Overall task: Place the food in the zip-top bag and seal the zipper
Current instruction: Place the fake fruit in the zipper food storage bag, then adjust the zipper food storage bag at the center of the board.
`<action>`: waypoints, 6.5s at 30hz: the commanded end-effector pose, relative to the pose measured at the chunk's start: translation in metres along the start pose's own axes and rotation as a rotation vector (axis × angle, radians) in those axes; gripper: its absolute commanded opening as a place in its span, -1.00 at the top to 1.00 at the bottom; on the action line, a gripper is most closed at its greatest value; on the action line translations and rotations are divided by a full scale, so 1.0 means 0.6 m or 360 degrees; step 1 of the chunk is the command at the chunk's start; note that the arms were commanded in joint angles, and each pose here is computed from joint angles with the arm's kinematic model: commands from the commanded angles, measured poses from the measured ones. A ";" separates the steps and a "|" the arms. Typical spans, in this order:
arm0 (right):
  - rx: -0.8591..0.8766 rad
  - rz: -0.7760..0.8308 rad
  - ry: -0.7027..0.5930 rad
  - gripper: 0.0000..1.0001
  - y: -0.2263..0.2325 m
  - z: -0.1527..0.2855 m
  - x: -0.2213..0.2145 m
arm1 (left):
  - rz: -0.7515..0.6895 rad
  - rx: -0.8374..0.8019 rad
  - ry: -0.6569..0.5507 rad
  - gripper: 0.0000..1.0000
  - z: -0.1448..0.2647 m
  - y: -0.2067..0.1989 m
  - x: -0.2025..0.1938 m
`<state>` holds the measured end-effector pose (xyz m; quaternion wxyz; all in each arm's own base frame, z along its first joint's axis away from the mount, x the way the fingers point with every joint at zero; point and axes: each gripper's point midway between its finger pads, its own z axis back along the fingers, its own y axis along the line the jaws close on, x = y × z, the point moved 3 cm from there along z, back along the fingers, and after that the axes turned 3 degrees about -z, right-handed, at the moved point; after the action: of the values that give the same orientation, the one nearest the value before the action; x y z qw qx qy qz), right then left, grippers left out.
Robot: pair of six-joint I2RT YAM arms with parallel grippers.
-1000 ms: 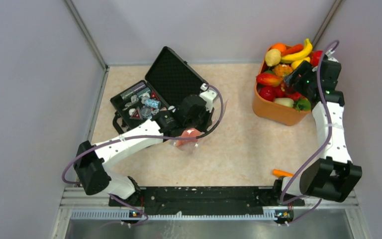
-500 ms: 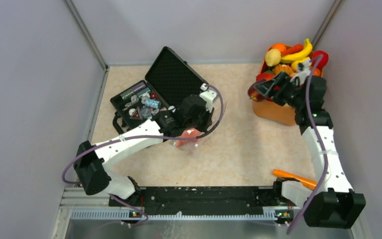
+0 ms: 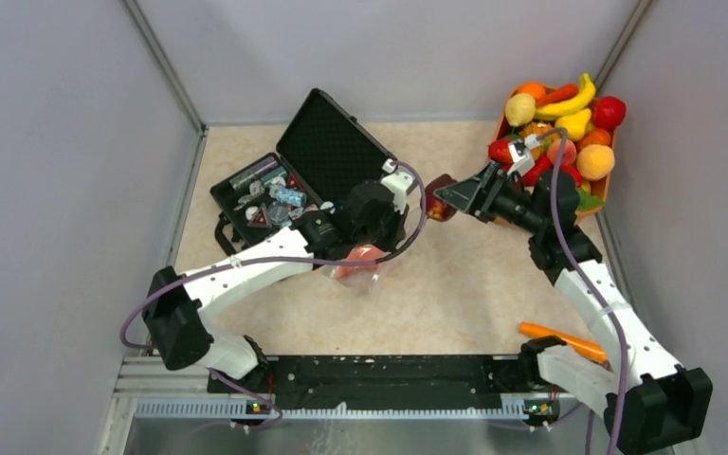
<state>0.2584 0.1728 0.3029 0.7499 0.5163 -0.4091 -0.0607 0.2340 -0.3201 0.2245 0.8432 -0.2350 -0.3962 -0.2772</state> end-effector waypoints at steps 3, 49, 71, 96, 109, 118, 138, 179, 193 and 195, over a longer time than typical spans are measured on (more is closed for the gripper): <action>0.0057 -0.0007 0.0007 0.51 0.018 -0.018 -0.016 | 0.0043 -0.0026 -0.0131 1.00 0.003 -0.013 0.041; -0.0826 0.0471 0.0103 0.14 -0.040 -0.065 -0.065 | 0.0011 -0.0136 -0.0203 1.00 0.027 -0.041 0.082; -0.0538 0.0458 0.0065 -0.76 0.023 -0.044 -0.058 | 0.0039 -0.0083 -0.0229 1.00 0.023 -0.034 0.085; -0.0631 0.0418 0.0233 -0.43 -0.042 -0.043 -0.109 | 0.0241 0.0046 -0.0225 1.00 0.017 -0.005 0.080; -0.0334 0.0354 0.0099 -0.35 0.009 -0.027 -0.095 | 0.0204 -0.0017 -0.0268 1.00 0.030 -0.011 0.086; -0.0419 0.0301 -0.0055 -0.46 -0.001 -0.013 -0.063 | 0.0205 -0.0062 -0.0336 1.00 0.050 -0.018 0.104; -0.0656 0.0292 0.0012 0.17 -0.066 -0.008 -0.084 | 0.0201 0.0001 -0.0421 1.00 0.075 -0.006 0.119; -0.0598 0.0284 -0.0033 1.00 -0.032 -0.036 -0.053 | 0.0005 0.0042 0.0068 0.09 0.034 -0.033 0.009; -0.0613 0.0416 0.0020 1.00 -0.021 -0.019 -0.046 | 0.0015 0.0473 -0.0170 1.00 0.074 0.029 0.074; -0.0469 0.0479 0.0084 1.00 0.016 -0.020 -0.043 | -0.0008 0.0533 -0.0261 1.00 0.091 0.035 0.106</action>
<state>0.2471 0.1888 0.2396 0.8622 0.2908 -0.4109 -0.0557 0.2316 -0.3006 0.2395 0.8688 -0.1286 -0.4132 -0.2405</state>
